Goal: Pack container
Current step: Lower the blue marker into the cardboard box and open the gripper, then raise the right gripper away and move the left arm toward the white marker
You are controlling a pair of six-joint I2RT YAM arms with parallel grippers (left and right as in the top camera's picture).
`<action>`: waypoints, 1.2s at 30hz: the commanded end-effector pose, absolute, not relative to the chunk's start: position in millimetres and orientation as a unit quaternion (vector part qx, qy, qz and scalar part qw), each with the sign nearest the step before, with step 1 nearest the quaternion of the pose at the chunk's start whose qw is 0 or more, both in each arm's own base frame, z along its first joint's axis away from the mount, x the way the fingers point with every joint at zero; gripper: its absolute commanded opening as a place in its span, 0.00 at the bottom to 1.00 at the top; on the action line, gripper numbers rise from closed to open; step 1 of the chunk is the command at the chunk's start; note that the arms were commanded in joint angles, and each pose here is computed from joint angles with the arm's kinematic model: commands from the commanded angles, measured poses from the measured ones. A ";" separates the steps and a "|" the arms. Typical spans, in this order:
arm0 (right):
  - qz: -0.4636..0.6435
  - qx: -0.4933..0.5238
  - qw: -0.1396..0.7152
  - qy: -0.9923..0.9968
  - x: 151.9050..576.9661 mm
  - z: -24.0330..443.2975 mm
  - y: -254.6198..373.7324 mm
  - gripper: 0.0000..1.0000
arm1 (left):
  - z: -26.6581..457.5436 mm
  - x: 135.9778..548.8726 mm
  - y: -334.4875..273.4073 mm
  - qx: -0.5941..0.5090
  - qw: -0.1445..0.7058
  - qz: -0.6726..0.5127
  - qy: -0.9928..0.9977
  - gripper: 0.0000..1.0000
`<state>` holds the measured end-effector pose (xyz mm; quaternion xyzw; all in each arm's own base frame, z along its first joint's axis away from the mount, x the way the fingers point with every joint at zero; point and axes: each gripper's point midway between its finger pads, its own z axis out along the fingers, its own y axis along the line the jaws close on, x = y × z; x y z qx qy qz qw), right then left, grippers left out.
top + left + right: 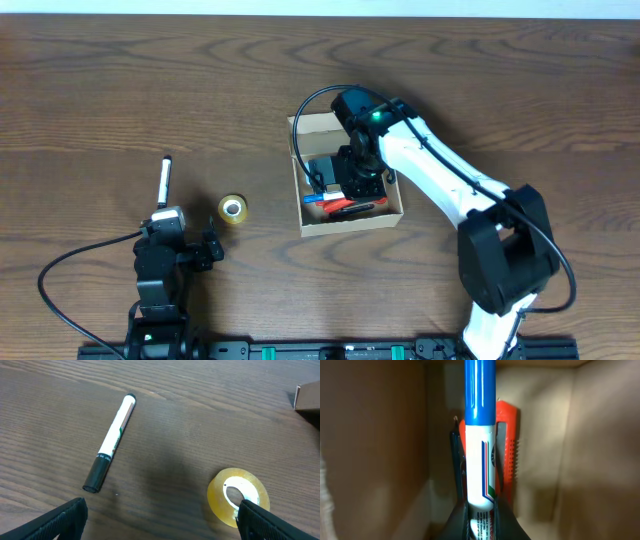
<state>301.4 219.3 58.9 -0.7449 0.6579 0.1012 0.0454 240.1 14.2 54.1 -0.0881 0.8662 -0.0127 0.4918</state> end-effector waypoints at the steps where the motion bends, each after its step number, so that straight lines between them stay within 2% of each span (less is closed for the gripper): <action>1: 0.101 -0.745 0.036 0.658 308.9 46.7 215.4 0.01 | 42.7 233.5 15.4 -0.095 0.471 -0.012 0.877 0.95; 9: 0.103 -0.736 0.026 0.668 314.0 28.2 214.3 0.01 | 42.7 233.5 15.4 -0.095 0.471 -0.012 0.877 0.95; 14: 0.102 -0.731 0.030 0.674 316.1 28.2 215.5 0.17 | 42.6 233.5 15.4 -0.095 0.471 -0.012 0.877 0.95; 18: 0.105 -0.727 0.033 0.678 316.4 30.9 217.7 0.19 | 43.8 234.2 15.4 -0.096 0.473 -0.013 0.876 0.95; 24: 0.140 -0.722 0.105 0.670 318.6 80.7 239.8 0.23 | 57.3 235.7 15.6 -0.132 0.469 -0.031 0.873 0.95; 25: 0.142 -0.722 0.124 0.665 319.5 94.7 243.5 0.27 | 61.7 234.7 15.5 -0.138 0.463 -0.034 0.875 0.95; 29: 0.132 -0.713 0.184 0.664 321.9 142.5 246.6 0.30 | 78.9 218.3 14.9 -0.167 0.410 -0.040 0.896 0.95; 31: 0.127 -0.690 0.213 0.680 324.4 166.3 243.5 0.37 | 91.7 209.4 14.6 -0.169 0.391 -0.037 0.904 0.95; 34: 0.128 -0.603 0.254 0.745 338.0 198.0 229.8 0.65 | 122.1 204.5 10.5 -0.164 0.389 -0.047 0.905 0.95; 36: 0.130 -0.529 0.277 0.792 351.3 214.4 213.6 0.78 | 140.4 205.4 5.1 -0.154 0.390 -0.060 0.906 0.95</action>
